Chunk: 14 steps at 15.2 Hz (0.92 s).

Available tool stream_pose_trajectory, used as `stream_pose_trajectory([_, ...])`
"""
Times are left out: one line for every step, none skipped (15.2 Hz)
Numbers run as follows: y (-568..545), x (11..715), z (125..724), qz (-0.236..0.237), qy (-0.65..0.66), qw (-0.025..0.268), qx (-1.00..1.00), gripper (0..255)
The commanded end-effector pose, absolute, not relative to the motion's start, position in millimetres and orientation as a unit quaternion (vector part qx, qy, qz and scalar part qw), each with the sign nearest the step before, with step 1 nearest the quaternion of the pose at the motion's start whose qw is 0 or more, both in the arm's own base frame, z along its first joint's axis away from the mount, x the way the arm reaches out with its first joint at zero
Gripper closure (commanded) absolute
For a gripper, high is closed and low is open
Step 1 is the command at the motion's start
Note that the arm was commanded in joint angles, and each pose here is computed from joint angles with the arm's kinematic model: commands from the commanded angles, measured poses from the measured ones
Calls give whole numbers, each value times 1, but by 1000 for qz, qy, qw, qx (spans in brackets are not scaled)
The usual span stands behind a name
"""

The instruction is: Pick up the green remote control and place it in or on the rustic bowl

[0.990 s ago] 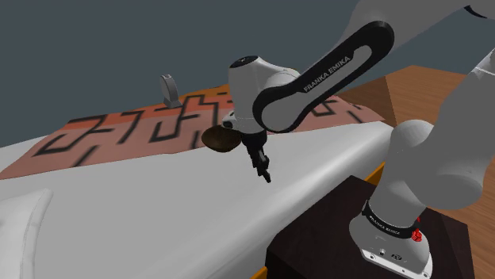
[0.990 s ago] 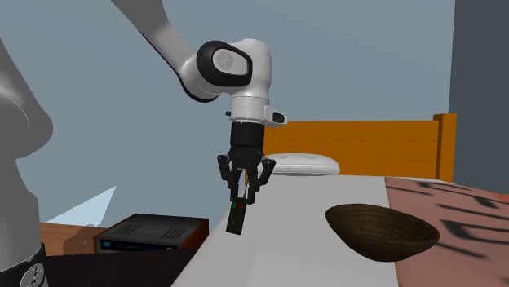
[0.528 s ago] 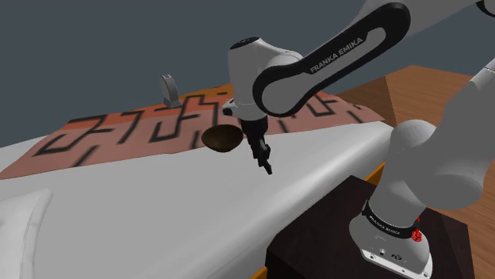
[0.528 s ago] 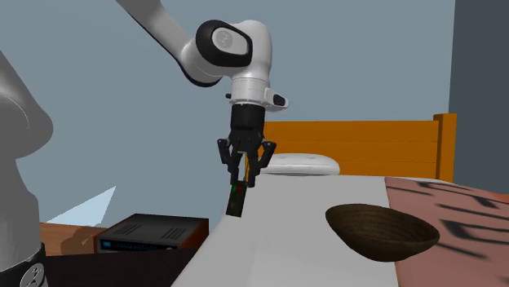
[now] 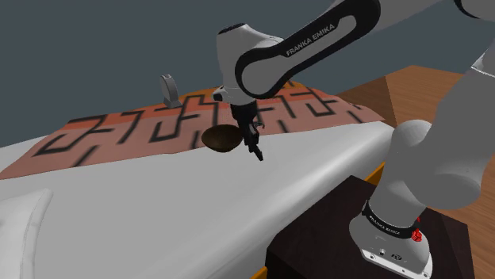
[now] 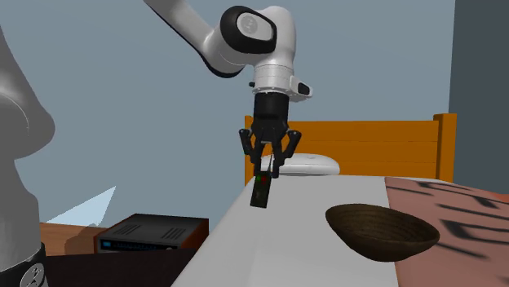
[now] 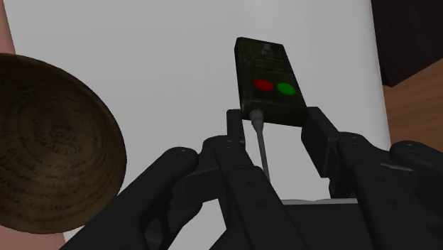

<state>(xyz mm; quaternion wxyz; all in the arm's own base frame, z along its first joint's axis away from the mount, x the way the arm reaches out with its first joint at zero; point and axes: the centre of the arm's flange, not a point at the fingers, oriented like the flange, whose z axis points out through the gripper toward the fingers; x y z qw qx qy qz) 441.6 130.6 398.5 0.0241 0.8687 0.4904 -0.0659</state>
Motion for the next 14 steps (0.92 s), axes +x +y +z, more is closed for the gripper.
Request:
stream_pose_trajectory([120, 465, 397, -66, 491, 24, 869, 255])
stream_pose_trajectory([116, 478, 397, -66, 491, 24, 869, 255])
stream_pose_trajectory([112, 490, 398, -66, 491, 24, 869, 255])
stream_pose_trajectory([107, 503, 398, -66, 491, 24, 869, 255])
stream_pose_trajectory([103, 515, 398, -66, 491, 24, 869, 255])
stream_pose_trajectory([98, 527, 398, -66, 491, 24, 869, 255])
stream_pose_trajectory([94, 540, 398, -66, 491, 24, 869, 255])
stream_pose_trajectory([90, 552, 398, -66, 491, 24, 869, 255])
stream_pose_trajectory([85, 565, 398, -66, 491, 24, 869, 255])
stream_pose_trajectory([81, 577, 398, -66, 491, 24, 869, 255])
stream_pose_trajectory([76, 590, 398, -66, 491, 24, 869, 255])
stream_pose_trajectory([72, 602, 398, -66, 491, 24, 869, 255])
stream_pose_trajectory([68, 615, 399, -66, 491, 24, 869, 255])
stream_pose_trajectory([63, 627, 399, -66, 491, 24, 869, 255])
